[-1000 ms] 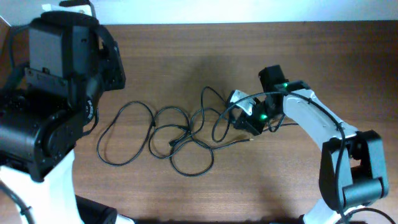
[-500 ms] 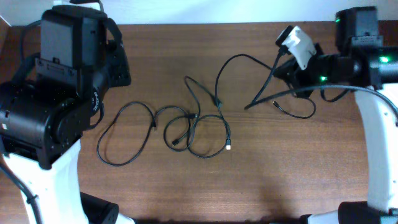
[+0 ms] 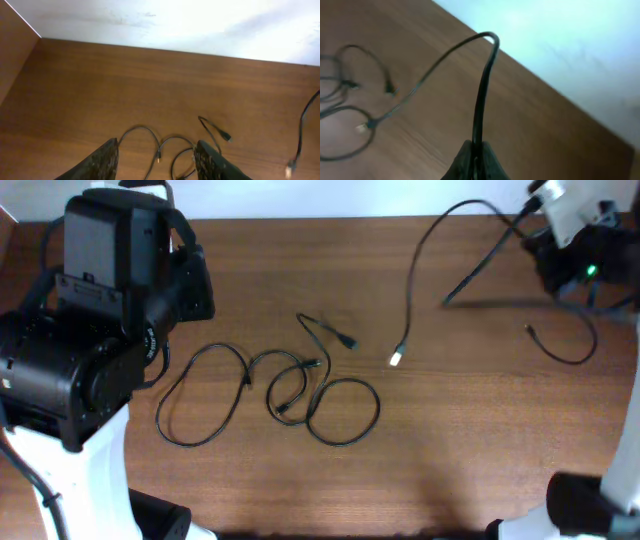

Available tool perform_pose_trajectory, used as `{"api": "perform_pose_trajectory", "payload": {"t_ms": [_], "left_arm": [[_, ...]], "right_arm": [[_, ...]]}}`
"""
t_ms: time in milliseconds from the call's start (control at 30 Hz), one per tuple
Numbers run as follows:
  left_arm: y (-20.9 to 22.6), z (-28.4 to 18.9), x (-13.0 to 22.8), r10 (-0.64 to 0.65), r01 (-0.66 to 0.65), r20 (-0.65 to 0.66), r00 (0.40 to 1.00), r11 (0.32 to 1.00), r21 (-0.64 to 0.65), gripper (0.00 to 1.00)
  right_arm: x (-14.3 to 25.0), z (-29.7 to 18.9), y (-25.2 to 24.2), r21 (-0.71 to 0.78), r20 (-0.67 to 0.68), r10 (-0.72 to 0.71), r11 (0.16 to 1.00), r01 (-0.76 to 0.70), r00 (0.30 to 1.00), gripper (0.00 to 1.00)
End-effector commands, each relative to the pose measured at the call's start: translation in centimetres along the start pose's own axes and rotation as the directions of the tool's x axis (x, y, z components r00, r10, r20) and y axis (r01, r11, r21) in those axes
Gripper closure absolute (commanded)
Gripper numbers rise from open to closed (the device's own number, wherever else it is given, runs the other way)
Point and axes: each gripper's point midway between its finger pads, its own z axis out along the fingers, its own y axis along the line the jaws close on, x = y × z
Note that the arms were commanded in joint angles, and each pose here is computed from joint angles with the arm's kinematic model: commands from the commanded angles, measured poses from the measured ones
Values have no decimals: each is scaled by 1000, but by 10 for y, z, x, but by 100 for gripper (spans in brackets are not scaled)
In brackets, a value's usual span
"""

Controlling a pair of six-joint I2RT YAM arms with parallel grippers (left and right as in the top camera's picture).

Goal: Untangle cables

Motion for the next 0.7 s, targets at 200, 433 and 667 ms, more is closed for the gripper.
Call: {"api": "perform_pose_trajectory", "payload": {"t_ms": [200, 433, 667], "left_arm": [[-11, 1, 4, 35, -33, -23, 999, 997, 65, 54], [-27, -1, 9, 41, -33, -47, 998, 986, 161, 60], [-27, -1, 9, 41, -33, -47, 998, 986, 160, 53]], "right_arm": [[69, 26, -169, 149, 163, 345, 917, -369, 924, 96], [151, 18, -254, 285, 210, 470, 809, -514, 857, 96], [240, 95, -253, 189, 55, 644, 743, -642, 763, 96]]}}
